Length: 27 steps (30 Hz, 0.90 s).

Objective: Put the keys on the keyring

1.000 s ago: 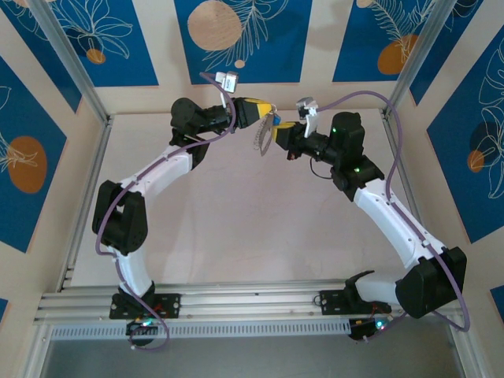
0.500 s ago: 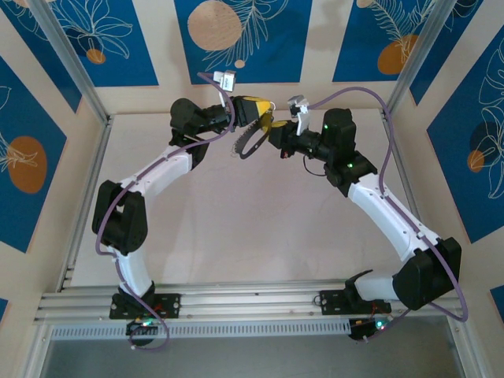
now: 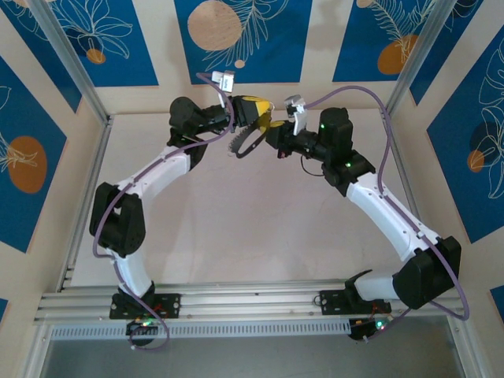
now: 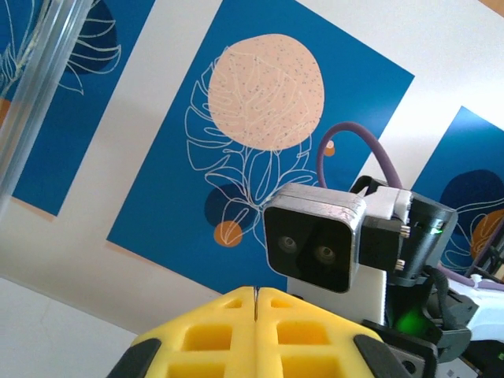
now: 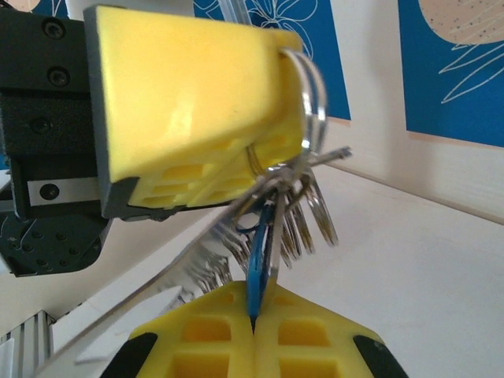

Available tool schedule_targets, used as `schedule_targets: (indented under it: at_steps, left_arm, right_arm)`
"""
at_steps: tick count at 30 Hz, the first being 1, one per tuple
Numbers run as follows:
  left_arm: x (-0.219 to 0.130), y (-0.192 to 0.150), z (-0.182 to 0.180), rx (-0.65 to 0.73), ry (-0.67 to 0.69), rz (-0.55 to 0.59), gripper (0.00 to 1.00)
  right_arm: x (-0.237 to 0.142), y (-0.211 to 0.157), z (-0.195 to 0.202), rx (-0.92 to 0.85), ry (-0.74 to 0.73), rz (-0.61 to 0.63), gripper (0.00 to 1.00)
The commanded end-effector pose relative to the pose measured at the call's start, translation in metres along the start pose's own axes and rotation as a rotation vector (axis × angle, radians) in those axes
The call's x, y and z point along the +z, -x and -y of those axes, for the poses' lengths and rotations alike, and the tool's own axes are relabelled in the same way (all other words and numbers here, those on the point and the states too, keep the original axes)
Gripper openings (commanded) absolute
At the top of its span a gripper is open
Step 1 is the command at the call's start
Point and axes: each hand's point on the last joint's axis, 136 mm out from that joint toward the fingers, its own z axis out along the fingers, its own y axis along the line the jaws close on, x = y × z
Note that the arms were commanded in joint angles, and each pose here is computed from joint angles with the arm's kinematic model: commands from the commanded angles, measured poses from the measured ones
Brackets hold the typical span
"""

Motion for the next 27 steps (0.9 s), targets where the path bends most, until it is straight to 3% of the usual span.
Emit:
schedule_targets:
  at_steps: [1, 7, 18, 19, 22, 23, 27]
  left_arm:
    - [0.004, -0.004, 0.01, 0.028, -0.001, -0.014, 0.0]
    - [0.004, -0.006, 0.01, 0.026, -0.001, -0.016, 0.0]
    - [0.007, -0.007, 0.013, 0.025, -0.019, -0.027, 0.0]
    - [0.007, -0.007, 0.013, 0.026, -0.021, -0.03, 0.0]
    - [0.008, -0.008, 0.012, 0.023, -0.025, -0.039, 0.0]
    - [0.008, -0.009, 0.011, 0.022, -0.024, -0.041, 0.0]
    - [0.008, -0.011, 0.011, 0.025, -0.028, -0.051, 0.0]
  right_arm:
    - [0.009, 0.012, -0.036, -0.075, 0.111, 0.005, 0.0]
    - [0.012, 0.005, -0.031, -0.077, 0.082, -0.016, 0.0]
    - [-0.018, 0.006, -0.002, -0.021, -0.022, 0.021, 0.0]
    - [-0.021, 0.006, 0.001, -0.017, -0.03, 0.026, 0.04]
    - [-0.03, 0.004, 0.008, -0.003, -0.046, 0.028, 0.38]
    - [-0.035, 0.003, 0.01, 0.0, -0.056, 0.03, 0.43]
    - [-0.056, 0.002, 0.019, 0.024, -0.081, 0.06, 0.44]
